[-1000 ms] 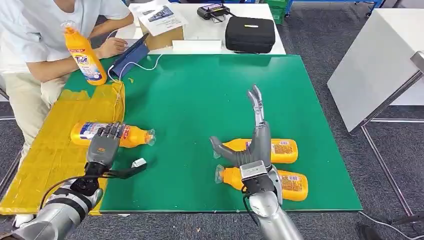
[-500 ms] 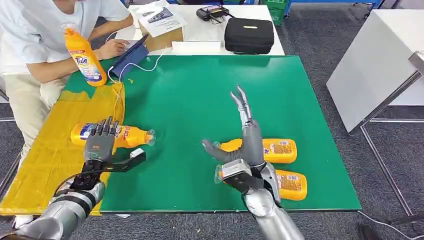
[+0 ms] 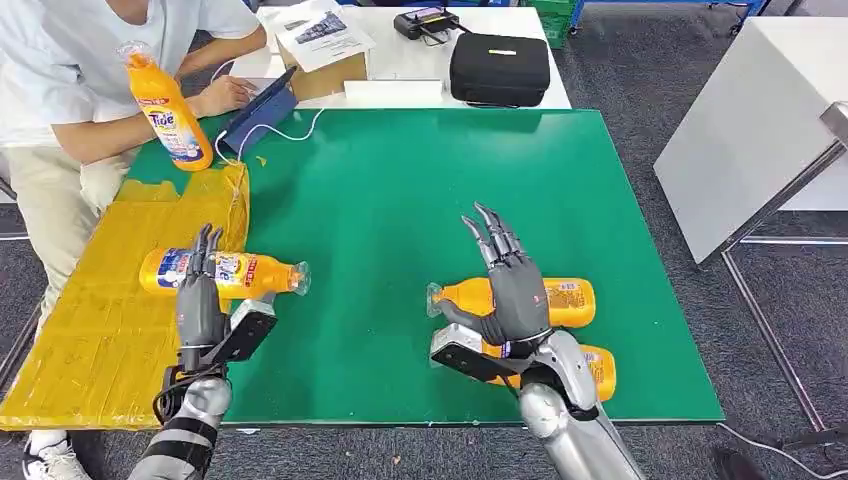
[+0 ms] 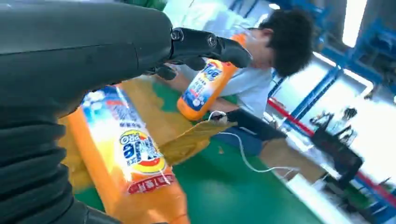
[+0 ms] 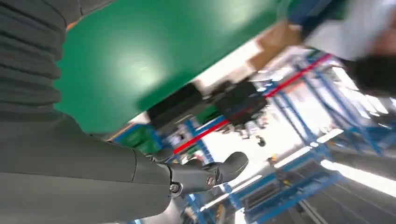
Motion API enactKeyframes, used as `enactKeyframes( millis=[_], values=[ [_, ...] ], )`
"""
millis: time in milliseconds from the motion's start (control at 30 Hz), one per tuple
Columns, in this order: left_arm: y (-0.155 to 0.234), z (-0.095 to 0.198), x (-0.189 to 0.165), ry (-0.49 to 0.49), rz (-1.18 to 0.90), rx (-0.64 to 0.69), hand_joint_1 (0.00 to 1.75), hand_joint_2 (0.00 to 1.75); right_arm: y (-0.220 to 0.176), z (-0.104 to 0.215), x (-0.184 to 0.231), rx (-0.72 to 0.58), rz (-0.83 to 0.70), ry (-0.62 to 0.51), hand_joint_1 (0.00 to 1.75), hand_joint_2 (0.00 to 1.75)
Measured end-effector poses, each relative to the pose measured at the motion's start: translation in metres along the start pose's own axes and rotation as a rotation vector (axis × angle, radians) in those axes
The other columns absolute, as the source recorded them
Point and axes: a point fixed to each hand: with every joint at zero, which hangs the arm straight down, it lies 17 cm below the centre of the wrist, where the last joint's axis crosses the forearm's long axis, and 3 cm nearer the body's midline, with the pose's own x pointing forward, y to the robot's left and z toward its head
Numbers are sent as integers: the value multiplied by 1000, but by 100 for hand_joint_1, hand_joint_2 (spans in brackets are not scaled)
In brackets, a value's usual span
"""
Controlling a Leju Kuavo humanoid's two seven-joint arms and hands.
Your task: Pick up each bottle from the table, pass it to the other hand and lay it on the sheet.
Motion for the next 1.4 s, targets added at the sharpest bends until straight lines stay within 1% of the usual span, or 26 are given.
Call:
enactKeyframes(
  millis=[100, 200, 300, 500, 567, 700, 800, 1100, 1267, 1400],
  values=[
    [17, 9, 24, -27, 81, 46, 0, 175, -2, 9, -29, 25, 101, 53, 0, 175],
    [27, 15, 48, -61, 151, 70, 0, 175, -4, 15, -51, 40, 149, 92, 0, 175],
    [37, 17, 65, -93, 179, 90, 0, 175, -5, 19, -62, 50, 166, 113, 0, 175],
    [47, 17, 78, -120, 194, 110, 0, 175, -3, 23, -71, 61, 176, 131, 0, 175],
    [42, 17, 81, -114, 245, 83, 0, 175, -1, 26, -77, 81, 200, 148, 0, 175],
    [22, 21, 100, -113, 426, -36, 0, 175, 9, 33, -102, 168, 260, 195, 0, 175],
    [16, 23, 114, -125, 509, -74, 0, 175, 12, 36, -120, 208, 275, 224, 0, 175],
    [9, 20, 134, -148, 574, -108, 0, 175, 25, 38, -170, 305, 339, 309, 0, 175],
    [11, 14, 139, -158, 586, -102, 0, 175, 42, 45, -186, 370, 353, 346, 0, 175],
    [10, 10, 142, -165, 595, -106, 0, 175, 59, 51, -197, 445, 367, 371, 0, 175]
  ],
)
